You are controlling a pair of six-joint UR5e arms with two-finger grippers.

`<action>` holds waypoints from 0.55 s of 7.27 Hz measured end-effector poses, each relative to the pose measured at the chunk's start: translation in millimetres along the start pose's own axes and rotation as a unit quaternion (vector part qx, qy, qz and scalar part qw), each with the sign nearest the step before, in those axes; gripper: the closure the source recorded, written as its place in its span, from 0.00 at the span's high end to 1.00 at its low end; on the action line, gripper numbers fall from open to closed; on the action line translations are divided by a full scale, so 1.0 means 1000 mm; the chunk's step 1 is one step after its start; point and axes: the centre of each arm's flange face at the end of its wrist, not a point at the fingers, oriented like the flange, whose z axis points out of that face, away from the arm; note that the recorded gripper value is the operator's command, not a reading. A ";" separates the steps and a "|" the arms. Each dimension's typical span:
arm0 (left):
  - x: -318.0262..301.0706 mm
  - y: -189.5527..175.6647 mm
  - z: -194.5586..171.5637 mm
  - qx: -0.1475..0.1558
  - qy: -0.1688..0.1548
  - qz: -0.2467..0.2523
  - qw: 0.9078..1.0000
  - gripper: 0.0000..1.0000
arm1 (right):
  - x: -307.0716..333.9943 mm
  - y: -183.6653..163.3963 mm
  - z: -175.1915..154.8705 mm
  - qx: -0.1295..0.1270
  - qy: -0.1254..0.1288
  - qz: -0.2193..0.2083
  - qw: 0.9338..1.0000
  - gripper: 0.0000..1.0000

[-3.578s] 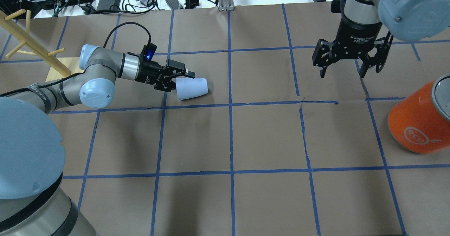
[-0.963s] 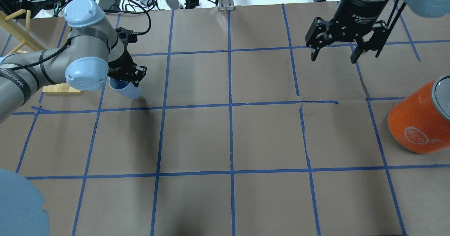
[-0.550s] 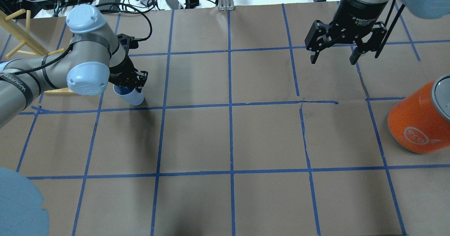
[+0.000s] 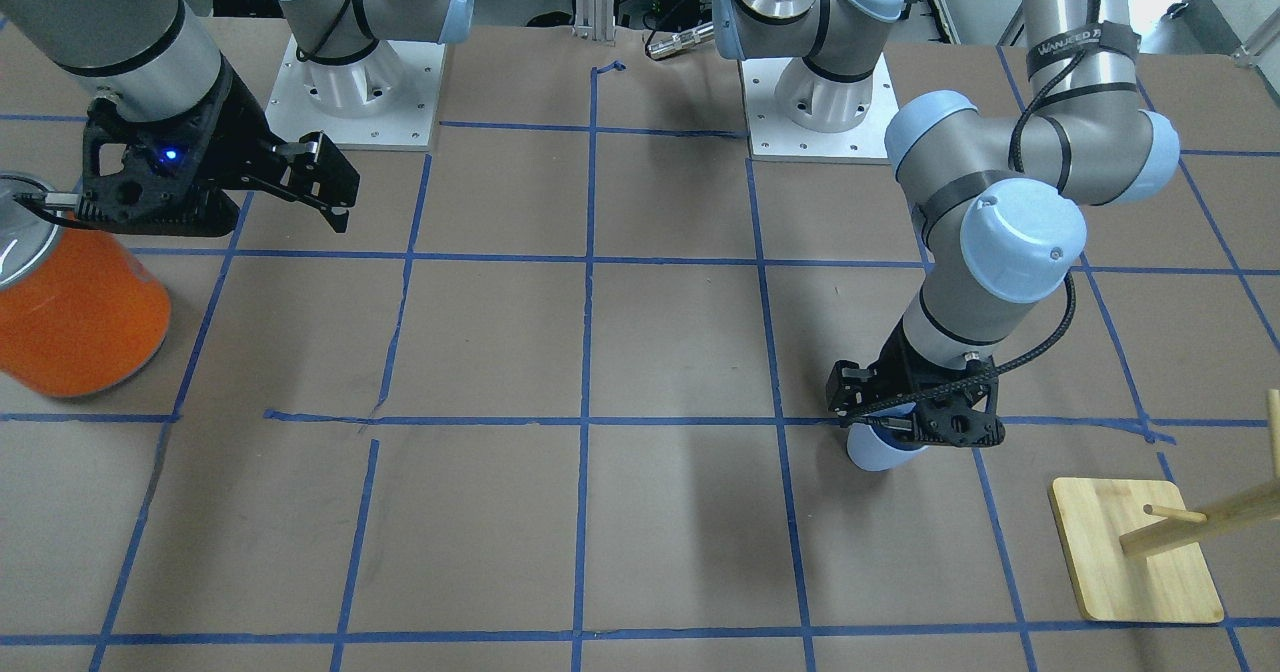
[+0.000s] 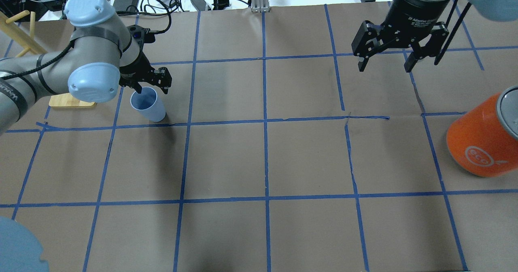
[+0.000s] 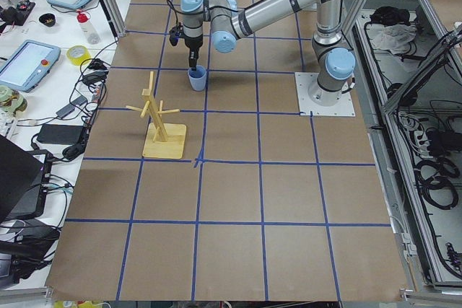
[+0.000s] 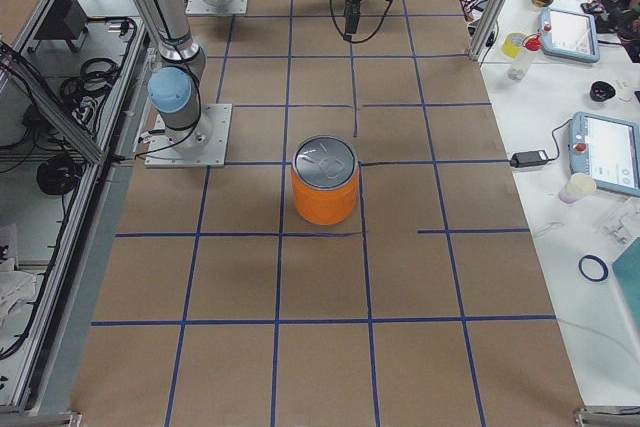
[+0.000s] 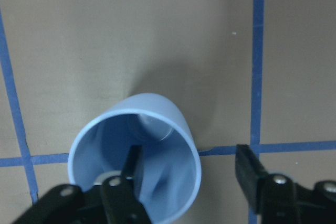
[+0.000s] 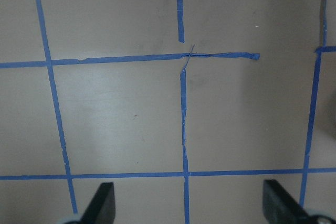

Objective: Flip cup

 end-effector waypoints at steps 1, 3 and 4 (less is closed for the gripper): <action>0.004 0.006 -0.031 0.001 0.000 0.001 1.000 0.86 | -0.003 0.007 -0.007 0.004 -0.001 -0.001 1.000 1.00; 0.023 0.035 -0.119 0.006 0.000 0.013 1.000 0.87 | -0.007 0.024 -0.018 0.007 0.002 -0.005 1.000 1.00; 0.032 0.053 -0.165 0.003 0.000 0.020 1.000 0.87 | -0.007 0.025 -0.017 0.005 0.004 -0.008 1.000 1.00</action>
